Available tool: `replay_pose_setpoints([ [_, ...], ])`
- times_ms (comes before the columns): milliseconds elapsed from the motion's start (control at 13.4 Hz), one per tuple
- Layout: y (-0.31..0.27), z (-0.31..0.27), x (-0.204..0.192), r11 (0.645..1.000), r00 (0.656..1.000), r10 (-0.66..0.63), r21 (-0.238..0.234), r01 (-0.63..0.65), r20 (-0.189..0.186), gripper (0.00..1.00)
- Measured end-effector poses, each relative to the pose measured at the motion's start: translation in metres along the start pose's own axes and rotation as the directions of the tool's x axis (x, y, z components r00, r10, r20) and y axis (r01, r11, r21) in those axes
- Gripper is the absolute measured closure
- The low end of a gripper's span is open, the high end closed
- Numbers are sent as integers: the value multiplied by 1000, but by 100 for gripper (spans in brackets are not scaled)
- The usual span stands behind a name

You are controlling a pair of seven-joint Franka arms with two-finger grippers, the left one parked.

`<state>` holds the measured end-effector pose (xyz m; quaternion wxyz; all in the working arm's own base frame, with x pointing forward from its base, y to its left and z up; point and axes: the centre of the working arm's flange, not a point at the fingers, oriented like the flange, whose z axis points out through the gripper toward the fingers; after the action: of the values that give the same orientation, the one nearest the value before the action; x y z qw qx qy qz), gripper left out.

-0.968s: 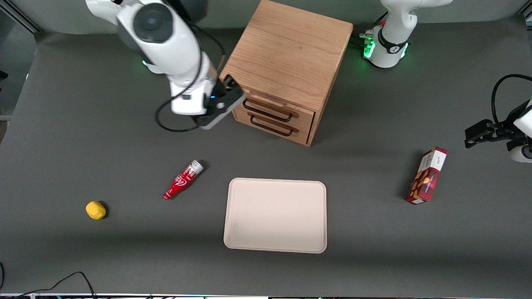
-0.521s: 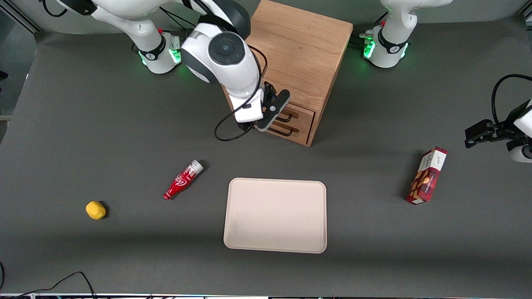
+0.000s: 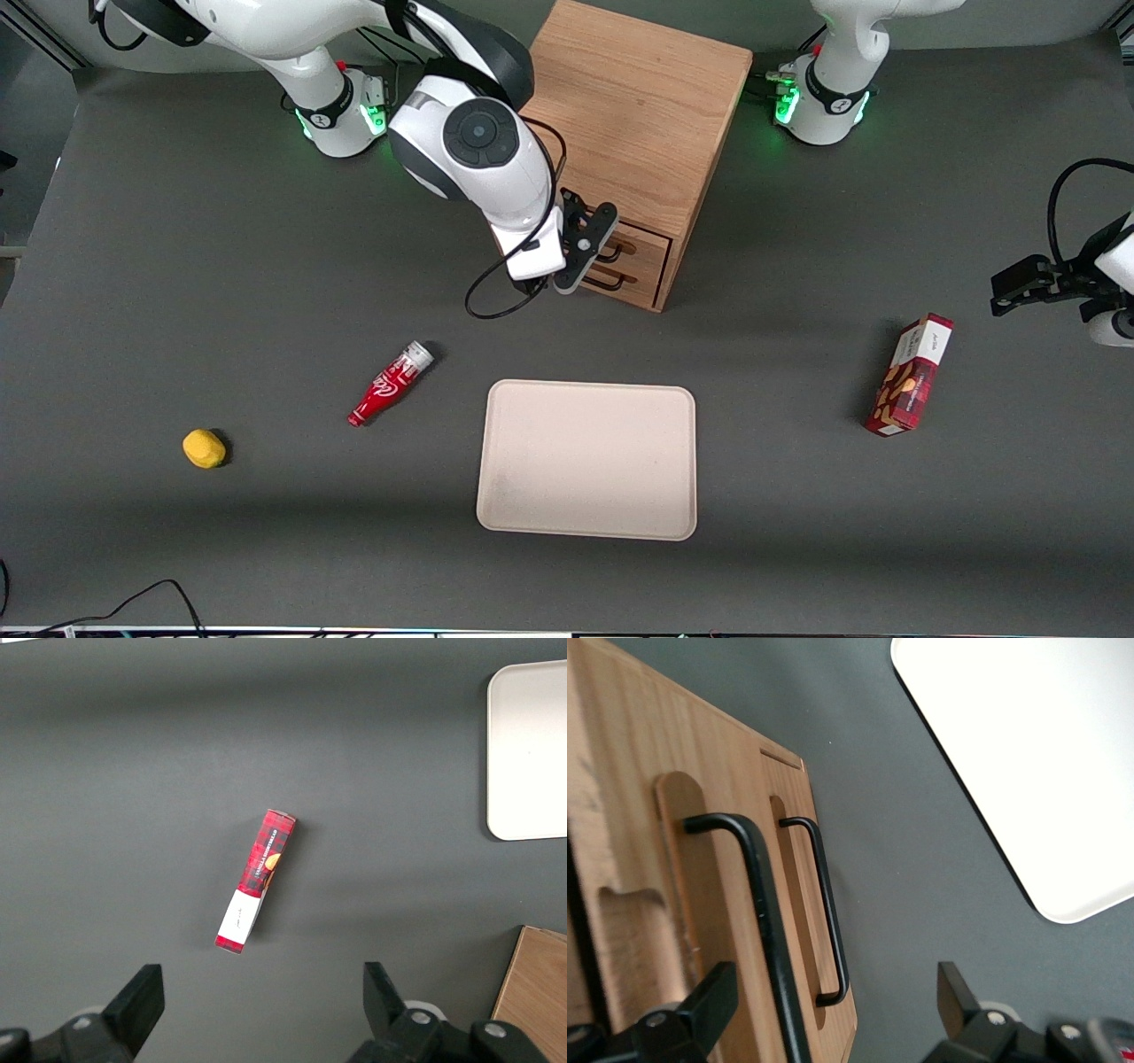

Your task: Open upper drawer

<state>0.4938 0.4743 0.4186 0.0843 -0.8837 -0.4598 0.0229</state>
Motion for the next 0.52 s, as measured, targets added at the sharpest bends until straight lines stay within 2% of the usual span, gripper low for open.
replay_pose_setpoints([
  [298,17,13,-1,1000,1000,-10,13,10,5,0],
  [521,21,17,0,999,999,-42,12,42,-8,0],
])
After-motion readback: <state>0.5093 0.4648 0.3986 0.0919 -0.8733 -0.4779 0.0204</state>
